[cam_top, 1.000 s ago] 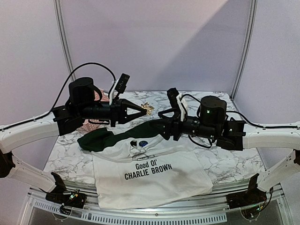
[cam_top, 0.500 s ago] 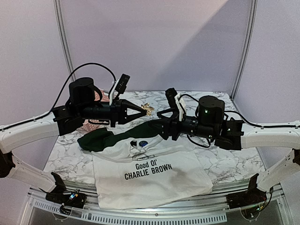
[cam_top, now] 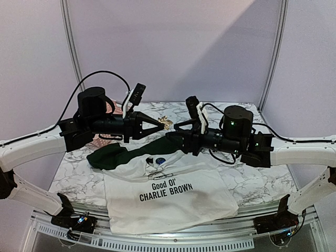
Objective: Remove the brooch from the garment
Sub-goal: Close the brooch securely.
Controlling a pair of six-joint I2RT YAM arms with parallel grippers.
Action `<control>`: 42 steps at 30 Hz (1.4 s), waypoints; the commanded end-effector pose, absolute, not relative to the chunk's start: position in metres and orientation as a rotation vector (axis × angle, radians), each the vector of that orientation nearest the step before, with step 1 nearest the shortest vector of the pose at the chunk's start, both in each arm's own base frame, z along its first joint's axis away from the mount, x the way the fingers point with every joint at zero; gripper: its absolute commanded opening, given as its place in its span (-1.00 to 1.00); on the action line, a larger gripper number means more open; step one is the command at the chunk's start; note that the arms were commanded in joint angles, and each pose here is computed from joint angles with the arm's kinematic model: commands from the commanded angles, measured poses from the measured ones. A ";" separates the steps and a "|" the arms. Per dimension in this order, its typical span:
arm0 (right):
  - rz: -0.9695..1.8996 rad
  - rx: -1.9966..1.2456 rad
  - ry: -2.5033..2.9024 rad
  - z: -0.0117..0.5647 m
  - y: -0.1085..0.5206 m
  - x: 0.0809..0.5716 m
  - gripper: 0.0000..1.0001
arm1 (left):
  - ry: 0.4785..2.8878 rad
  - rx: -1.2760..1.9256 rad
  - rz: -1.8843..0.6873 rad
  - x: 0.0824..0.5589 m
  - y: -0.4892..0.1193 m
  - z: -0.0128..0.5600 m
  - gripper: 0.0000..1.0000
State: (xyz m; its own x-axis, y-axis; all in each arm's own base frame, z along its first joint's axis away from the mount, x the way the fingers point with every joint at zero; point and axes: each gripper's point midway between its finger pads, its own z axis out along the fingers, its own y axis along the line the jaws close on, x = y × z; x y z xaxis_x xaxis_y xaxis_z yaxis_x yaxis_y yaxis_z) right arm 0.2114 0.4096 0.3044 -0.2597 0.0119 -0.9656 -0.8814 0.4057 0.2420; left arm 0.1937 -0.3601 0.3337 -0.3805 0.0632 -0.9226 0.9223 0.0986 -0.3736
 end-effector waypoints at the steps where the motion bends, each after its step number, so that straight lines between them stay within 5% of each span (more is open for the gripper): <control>1: 1.100 -0.786 1.540 0.327 0.409 0.203 0.10 | 1.593 1.014 -1.378 0.191 -0.364 0.335 -1.00; 42: 1.266 -0.813 1.508 0.339 0.414 0.192 -0.16 | 1.535 1.081 -1.421 0.174 -0.367 0.341 -1.00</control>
